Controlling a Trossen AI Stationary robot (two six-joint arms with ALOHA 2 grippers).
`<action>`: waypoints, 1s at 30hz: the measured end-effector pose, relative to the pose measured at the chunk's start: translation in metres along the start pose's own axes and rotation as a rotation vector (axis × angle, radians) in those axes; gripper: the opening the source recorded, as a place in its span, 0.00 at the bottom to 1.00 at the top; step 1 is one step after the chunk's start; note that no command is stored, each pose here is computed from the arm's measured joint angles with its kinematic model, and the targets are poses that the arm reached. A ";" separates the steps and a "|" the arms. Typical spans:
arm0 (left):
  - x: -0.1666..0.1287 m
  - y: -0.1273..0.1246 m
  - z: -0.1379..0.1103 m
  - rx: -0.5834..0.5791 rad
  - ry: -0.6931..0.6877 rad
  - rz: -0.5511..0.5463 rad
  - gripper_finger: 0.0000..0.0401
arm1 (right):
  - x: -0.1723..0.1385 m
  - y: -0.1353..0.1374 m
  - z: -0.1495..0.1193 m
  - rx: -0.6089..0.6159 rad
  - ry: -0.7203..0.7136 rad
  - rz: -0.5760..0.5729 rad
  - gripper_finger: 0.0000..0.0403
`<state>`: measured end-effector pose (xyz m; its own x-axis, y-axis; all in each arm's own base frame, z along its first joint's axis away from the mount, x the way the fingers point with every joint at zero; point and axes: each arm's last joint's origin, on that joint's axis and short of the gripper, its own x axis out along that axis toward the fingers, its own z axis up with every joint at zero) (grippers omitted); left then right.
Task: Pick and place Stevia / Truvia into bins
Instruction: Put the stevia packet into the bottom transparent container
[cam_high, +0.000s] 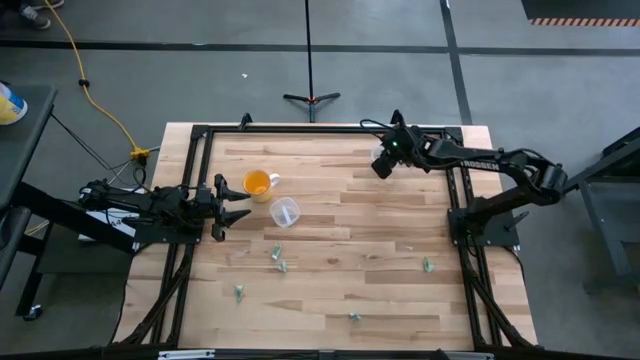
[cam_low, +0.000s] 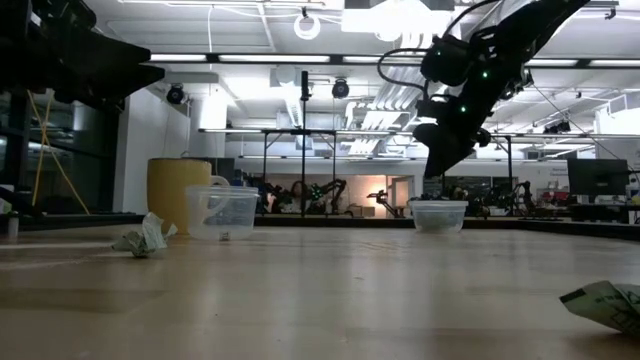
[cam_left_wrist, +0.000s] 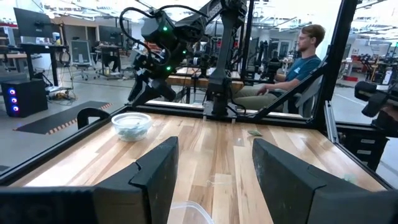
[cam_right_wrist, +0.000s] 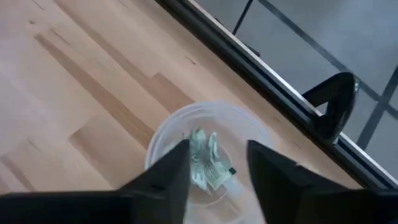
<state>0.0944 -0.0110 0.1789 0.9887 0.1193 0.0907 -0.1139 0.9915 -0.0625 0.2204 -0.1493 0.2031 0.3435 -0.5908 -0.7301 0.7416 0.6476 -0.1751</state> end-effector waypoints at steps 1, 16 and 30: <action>0.000 0.000 0.000 0.000 0.000 0.000 0.60 | -0.001 0.001 0.000 0.004 0.010 0.010 0.43; 0.000 0.000 0.000 0.000 0.001 0.000 0.60 | -0.096 0.051 -0.018 0.216 0.720 0.080 0.60; 0.000 0.000 0.000 0.000 0.002 0.000 0.60 | -0.145 0.118 -0.115 0.213 0.858 0.018 0.59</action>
<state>0.0944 -0.0110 0.1786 0.9888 0.1195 0.0890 -0.1142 0.9915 -0.0623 0.1919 0.0687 0.2125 -0.1310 0.0388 -0.9906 0.8612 0.4994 -0.0943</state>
